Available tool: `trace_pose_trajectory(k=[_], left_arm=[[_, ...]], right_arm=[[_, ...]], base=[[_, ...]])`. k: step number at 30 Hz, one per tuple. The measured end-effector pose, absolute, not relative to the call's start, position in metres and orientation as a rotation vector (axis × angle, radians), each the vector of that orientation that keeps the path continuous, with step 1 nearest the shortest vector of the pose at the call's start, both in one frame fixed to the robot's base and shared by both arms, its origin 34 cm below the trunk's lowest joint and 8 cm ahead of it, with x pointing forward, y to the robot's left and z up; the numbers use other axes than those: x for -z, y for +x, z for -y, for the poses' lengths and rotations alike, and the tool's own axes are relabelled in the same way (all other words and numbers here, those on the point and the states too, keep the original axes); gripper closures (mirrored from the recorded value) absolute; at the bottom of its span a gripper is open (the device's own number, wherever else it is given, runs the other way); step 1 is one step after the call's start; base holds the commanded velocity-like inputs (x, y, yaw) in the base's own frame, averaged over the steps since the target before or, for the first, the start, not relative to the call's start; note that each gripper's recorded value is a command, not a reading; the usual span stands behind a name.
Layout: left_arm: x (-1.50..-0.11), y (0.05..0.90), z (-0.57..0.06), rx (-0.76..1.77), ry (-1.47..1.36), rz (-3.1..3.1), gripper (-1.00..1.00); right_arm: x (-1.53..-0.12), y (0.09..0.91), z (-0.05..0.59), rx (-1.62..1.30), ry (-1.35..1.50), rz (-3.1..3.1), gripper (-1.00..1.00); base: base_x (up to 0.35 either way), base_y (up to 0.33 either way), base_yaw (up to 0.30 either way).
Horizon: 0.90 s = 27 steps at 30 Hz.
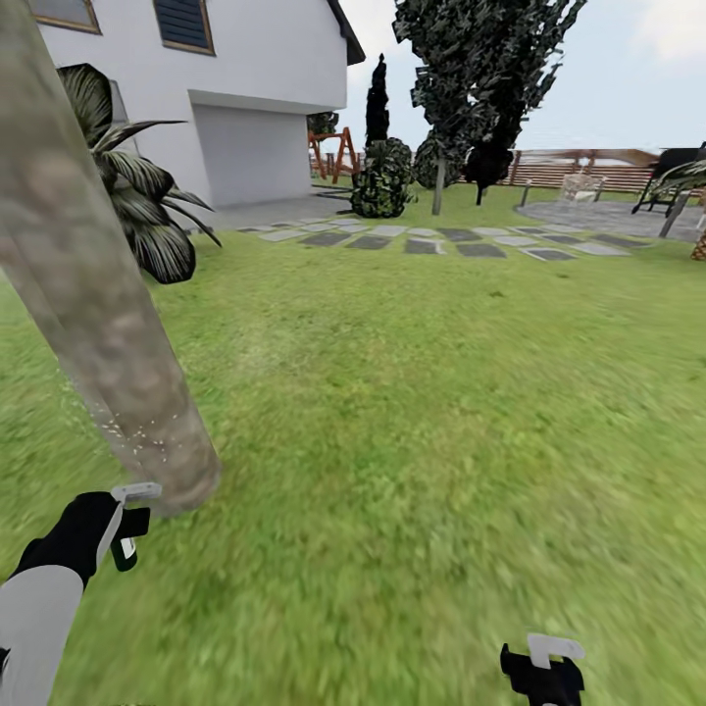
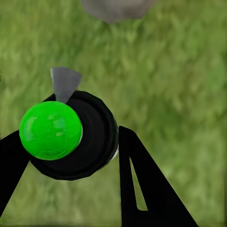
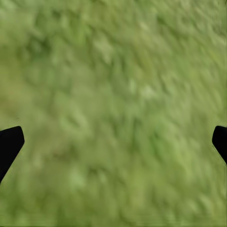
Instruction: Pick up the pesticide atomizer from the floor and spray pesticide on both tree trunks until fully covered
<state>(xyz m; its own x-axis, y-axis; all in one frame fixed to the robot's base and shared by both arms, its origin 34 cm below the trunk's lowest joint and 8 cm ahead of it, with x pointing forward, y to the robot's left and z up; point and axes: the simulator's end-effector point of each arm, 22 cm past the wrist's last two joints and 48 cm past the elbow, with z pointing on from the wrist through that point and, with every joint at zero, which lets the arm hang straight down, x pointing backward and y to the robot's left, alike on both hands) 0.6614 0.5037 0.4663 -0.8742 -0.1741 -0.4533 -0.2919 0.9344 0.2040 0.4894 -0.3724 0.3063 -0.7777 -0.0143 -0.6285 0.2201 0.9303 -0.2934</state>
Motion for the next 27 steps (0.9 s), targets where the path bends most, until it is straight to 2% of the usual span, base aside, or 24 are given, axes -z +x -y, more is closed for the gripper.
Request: trace_pose_trajectory(k=[17,22,27], left_arm=[[-0.464,0.664,-0.494,-0.349,-0.335,-2.650,1.00],[-0.469,0.687,-0.467,-0.297,-0.297,-2.584,1.00],[-0.496,0.690,-0.488,-0.333,-0.348,-2.627,1.00]], right_arm=[[-0.306,0.490,0.373,0.466,0.147,-2.422,-1.00],[-0.307,0.490,0.374,0.470,0.149,-2.421,-1.00],[-0.307,0.490,0.376,0.474,0.150,-2.419,-1.00]], base=[[0.168,-0.254,0.264],[0.066,-0.038,0.261],[0.001,-0.001,0.112]])
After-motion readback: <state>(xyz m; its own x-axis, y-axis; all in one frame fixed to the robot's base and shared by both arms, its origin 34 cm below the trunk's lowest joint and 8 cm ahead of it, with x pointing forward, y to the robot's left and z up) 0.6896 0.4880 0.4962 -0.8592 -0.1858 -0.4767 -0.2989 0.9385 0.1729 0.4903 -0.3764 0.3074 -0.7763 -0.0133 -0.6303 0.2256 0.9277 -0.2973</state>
